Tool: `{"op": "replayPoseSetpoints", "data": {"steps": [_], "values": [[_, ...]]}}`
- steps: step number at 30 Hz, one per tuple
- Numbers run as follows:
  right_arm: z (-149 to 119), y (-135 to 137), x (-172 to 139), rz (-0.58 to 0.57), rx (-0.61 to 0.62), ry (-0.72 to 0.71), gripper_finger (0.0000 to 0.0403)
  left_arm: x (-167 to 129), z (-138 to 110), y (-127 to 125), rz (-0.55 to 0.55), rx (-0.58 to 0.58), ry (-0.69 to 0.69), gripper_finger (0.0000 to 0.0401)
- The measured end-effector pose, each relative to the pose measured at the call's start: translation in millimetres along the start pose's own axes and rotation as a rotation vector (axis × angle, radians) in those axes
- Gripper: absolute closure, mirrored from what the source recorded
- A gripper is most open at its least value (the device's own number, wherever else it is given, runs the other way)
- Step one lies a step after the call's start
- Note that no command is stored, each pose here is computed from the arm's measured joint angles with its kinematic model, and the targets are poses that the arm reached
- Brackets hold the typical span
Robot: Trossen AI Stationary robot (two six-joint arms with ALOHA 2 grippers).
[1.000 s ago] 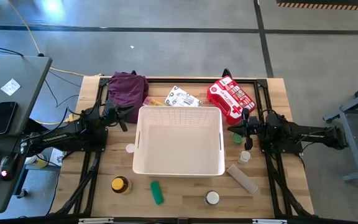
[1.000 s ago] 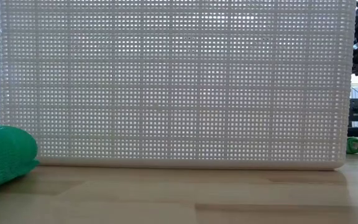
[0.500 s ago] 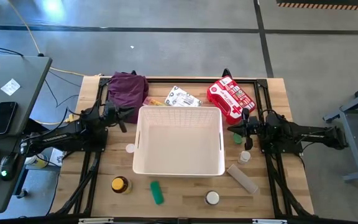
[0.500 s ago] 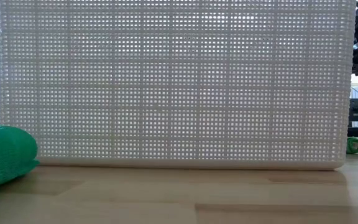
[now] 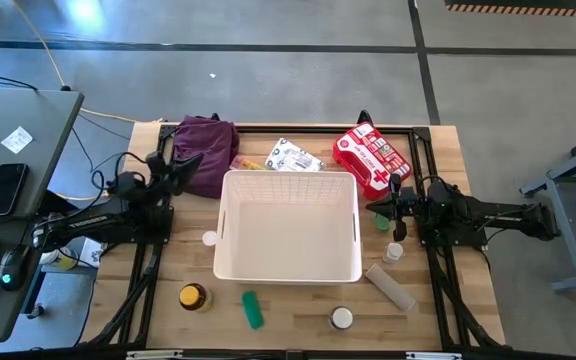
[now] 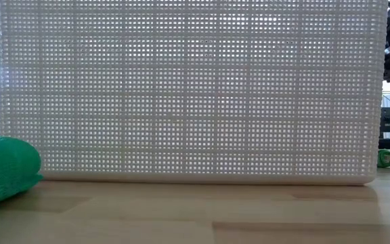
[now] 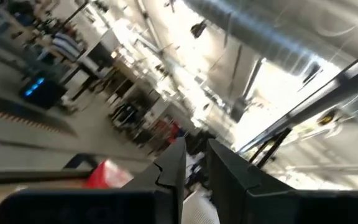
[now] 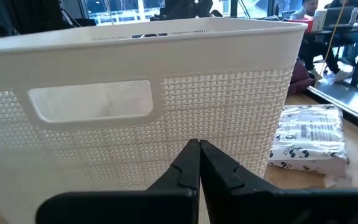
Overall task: Pick & place medical supplies in basket/bin
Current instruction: Put the red first aid kit into the white bin
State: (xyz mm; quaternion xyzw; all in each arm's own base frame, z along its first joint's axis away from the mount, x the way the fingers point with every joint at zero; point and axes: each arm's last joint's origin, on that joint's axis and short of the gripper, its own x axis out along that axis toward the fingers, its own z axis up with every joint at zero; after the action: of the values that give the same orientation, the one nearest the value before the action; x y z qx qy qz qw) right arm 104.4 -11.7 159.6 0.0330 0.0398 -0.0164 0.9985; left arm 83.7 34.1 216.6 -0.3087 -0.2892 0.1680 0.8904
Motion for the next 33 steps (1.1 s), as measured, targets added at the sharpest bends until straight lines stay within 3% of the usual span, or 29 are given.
{"op": "replayPoseSetpoints", "data": {"steps": [5,8,11,14,19,25,28,33], "values": [[2.4,-0.1,-0.1,-0.002,-0.078,-0.023,0.0402,6.6,22.2,-22.7,-0.099,0.050,-0.020,0.0300],[19.2,1.2,-2.1,0.004,-0.092,-0.154,0.0402,13.8,42.8,-43.1,-0.154,0.141,-0.050,0.0300],[46.6,3.0,-9.6,-0.014,-0.140,-0.393,0.0402,25.5,62.0,-62.5,-0.157,0.217,-0.052,0.0300],[70.6,0.4,-19.9,-0.156,-0.011,-0.594,0.0402,46.2,77.2,-80.8,-0.125,0.272,-0.007,0.0300],[109.9,-4.6,-36.7,-0.428,0.177,-0.744,0.0402,86.4,99.2,-110.0,-0.062,0.326,0.090,0.0300],[157.3,-8.1,-41.3,-0.674,0.286,-0.790,0.0402,125.4,125.4,-143.0,-0.094,0.318,0.062,0.0300],[185.2,-7.4,-34.0,-0.685,0.260,-0.783,0.0402,135.7,136.1,-157.1,-0.158,0.314,0.069,0.0300],[231.9,-7.2,-6.3,-0.661,0.233,-0.758,0.0402,144.6,148.0,-169.5,-0.158,0.314,0.070,0.0300]]}}
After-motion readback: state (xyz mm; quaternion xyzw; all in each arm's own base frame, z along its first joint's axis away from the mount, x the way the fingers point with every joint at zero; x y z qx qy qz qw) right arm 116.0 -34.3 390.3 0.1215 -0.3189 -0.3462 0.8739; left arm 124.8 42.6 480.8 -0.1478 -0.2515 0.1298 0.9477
